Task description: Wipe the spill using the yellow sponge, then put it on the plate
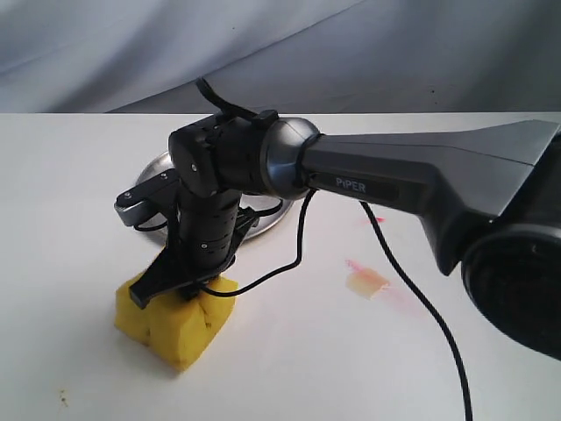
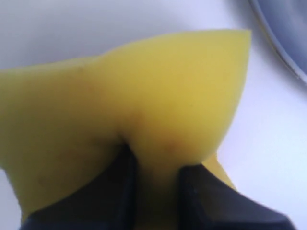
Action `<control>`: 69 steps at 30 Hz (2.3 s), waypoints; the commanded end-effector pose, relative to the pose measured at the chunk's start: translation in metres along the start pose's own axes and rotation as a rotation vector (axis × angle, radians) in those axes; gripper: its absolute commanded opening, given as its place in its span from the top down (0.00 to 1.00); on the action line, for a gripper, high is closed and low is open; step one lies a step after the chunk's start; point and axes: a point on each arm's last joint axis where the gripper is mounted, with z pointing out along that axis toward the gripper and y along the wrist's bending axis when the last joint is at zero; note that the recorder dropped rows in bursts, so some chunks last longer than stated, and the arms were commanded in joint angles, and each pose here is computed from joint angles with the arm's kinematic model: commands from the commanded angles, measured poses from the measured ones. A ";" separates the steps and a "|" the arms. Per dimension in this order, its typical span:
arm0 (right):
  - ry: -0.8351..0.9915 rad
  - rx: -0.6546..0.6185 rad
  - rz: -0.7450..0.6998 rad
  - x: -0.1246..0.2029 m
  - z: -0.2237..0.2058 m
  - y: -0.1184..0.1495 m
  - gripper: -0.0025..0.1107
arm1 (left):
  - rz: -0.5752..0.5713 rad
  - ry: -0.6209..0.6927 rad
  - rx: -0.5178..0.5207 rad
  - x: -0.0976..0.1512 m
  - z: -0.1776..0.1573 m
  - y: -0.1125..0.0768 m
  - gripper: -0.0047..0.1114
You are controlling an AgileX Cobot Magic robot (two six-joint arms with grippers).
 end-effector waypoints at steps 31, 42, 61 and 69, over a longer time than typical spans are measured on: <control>0.036 0.303 0.244 0.119 -0.034 -0.149 0.98 | -0.003 -0.011 -0.001 -0.001 0.000 0.000 0.96; 0.109 0.497 0.390 0.133 -0.027 -0.244 0.98 | -0.003 -0.011 -0.001 -0.001 0.000 0.000 0.96; 0.144 0.101 0.078 0.100 -0.029 -0.053 0.98 | -0.003 -0.011 -0.001 -0.001 0.000 0.000 0.96; 0.037 0.204 0.118 0.095 -0.034 -0.094 0.98 | -0.003 -0.011 -0.001 -0.001 0.000 0.000 0.96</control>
